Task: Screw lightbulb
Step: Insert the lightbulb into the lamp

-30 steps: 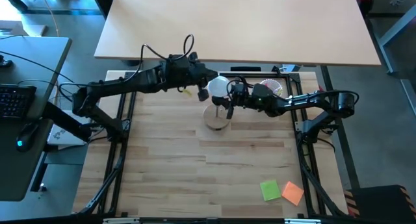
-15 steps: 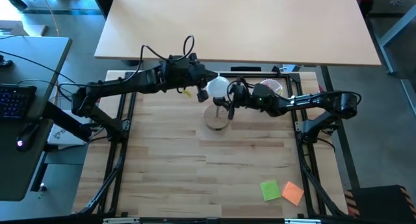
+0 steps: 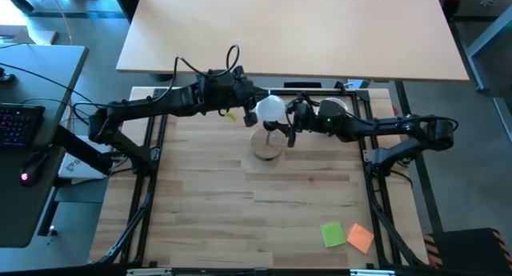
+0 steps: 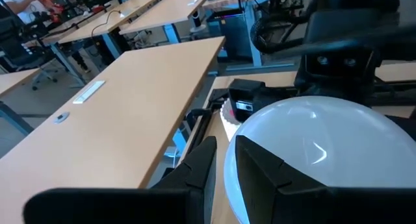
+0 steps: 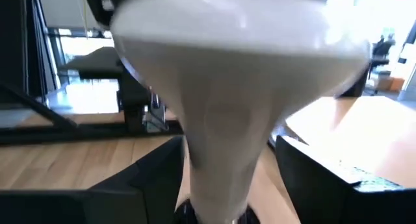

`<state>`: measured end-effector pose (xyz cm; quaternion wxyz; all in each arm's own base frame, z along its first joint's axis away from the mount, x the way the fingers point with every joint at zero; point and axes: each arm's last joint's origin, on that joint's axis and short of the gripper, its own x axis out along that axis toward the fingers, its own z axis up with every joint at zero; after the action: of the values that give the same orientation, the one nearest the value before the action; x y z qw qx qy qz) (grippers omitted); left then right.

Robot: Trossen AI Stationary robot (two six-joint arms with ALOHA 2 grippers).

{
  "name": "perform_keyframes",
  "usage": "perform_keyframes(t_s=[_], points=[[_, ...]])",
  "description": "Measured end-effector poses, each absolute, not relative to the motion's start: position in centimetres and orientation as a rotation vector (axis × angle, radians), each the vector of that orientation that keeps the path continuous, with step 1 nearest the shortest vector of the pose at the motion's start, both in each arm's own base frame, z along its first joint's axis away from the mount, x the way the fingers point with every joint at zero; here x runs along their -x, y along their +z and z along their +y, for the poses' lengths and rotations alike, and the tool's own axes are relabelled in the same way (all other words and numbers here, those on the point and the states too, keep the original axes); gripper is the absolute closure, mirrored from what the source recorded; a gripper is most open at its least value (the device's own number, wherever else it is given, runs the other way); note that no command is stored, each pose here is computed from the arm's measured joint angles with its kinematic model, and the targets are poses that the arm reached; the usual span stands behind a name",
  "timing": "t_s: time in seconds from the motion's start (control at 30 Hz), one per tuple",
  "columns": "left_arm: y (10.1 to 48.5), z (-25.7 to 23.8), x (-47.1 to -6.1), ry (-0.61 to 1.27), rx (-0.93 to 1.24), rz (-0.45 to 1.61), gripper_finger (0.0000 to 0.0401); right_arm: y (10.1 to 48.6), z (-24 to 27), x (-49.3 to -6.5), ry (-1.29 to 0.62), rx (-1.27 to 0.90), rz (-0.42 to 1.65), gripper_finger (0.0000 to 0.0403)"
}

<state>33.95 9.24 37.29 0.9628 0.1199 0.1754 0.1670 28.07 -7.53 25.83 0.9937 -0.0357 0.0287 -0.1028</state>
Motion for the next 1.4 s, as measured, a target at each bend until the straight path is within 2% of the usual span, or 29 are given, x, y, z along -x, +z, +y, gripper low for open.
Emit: perform_keyframes(t_s=[0.3, 0.5, 0.7, 0.83, 0.97, 1.2, 1.4], points=[[38.1, 8.6, -33.4, 0.335, -0.272, 0.333, 0.0347, 26.6, -7.1, -26.5, -0.212, 0.057, 0.132, 0.0164], [38.2, 8.7, -33.3, 0.36, -0.291, 0.332, 0.0347, 27.3, -7.1, -25.1, -0.321, 0.05, 0.188, 0.0164], [38.7, 8.6, -33.0, 0.374, -0.314, 0.313, 0.0347, 29.2, -6.3, -24.1, -0.313, 0.079, 0.089, 0.0165], [40.1, 8.3, -32.0, 0.418, -0.343, 0.313, 0.0347, 30.9, -5.6, -24.0, -0.243, 0.085, -0.015, 0.0173], [42.0, 7.7, -30.2, 0.445, -0.348, 0.345, 0.0347, 32.1, -5.6, -24.8, -0.181, 0.049, 0.02, 0.0183], [41.3, 6.8, -27.6, 0.419, -0.267, 0.541, 0.0353, 29.3, -6.9, -27.0, -0.208, 0.018, 0.212, 0.0182], [38.7, 7.1, -28.8, 0.408, -0.267, 0.571, 0.037, 27.7, -9.0, -28.0, -0.197, -0.043, 0.229, 0.0151]])
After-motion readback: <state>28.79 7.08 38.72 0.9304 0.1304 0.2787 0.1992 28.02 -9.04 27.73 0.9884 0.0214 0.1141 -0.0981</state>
